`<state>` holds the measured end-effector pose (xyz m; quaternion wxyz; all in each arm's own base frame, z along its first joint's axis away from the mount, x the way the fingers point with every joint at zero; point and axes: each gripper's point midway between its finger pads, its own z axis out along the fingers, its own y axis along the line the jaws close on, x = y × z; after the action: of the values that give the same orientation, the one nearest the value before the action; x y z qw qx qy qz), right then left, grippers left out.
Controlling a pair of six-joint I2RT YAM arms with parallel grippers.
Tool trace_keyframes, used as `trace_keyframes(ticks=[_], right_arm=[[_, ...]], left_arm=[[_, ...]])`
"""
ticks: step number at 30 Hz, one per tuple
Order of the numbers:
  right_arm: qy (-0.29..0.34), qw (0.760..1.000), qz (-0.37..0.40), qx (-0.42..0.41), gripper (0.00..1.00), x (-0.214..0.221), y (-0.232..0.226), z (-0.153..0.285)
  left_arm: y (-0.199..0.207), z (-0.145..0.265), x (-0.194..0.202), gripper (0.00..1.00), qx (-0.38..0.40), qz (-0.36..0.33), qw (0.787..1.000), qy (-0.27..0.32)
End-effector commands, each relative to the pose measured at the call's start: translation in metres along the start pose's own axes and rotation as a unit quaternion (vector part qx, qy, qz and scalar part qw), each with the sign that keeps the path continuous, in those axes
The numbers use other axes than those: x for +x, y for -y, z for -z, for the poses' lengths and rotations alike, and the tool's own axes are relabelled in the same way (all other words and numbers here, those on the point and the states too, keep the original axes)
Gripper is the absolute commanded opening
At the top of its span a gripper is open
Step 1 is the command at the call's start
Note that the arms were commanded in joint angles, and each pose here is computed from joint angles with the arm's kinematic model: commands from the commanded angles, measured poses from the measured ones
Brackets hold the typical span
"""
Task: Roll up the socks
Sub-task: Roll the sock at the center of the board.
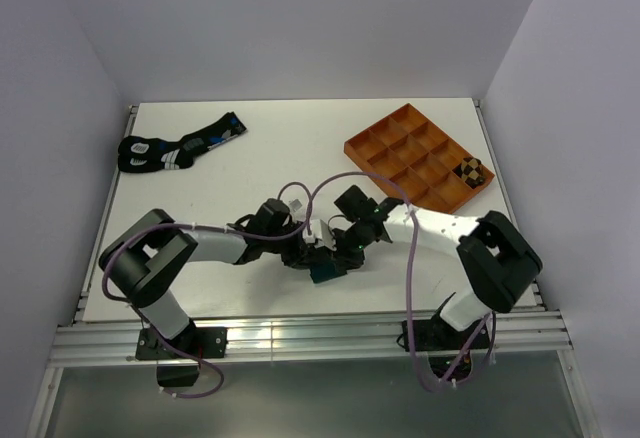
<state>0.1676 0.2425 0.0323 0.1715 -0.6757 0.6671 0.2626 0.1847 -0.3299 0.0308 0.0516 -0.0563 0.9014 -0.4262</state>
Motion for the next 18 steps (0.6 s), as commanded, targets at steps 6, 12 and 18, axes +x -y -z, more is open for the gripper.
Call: trace_keyframes(ticks=[6, 12, 18], right_arm=[[-0.048, 0.986, -0.101, -0.127, 0.14, 0.019, -0.011, 0.005], [-0.087, 0.977, -0.149, -0.121, 0.14, 0.028, 0.005, -0.002], [-0.12, 0.962, -0.193, -0.148, 0.13, 0.032, 0.008, -0.005]], left_arm=[[-0.026, 0.022, -0.022, 0.29, -0.04, 0.001, 0.992, 0.123], [-0.02, 0.043, -0.032, 0.32, -0.035, -0.044, 0.982, 0.183], [0.008, 0.064, -0.039, 0.36, -0.023, -0.156, 0.952, 0.261]])
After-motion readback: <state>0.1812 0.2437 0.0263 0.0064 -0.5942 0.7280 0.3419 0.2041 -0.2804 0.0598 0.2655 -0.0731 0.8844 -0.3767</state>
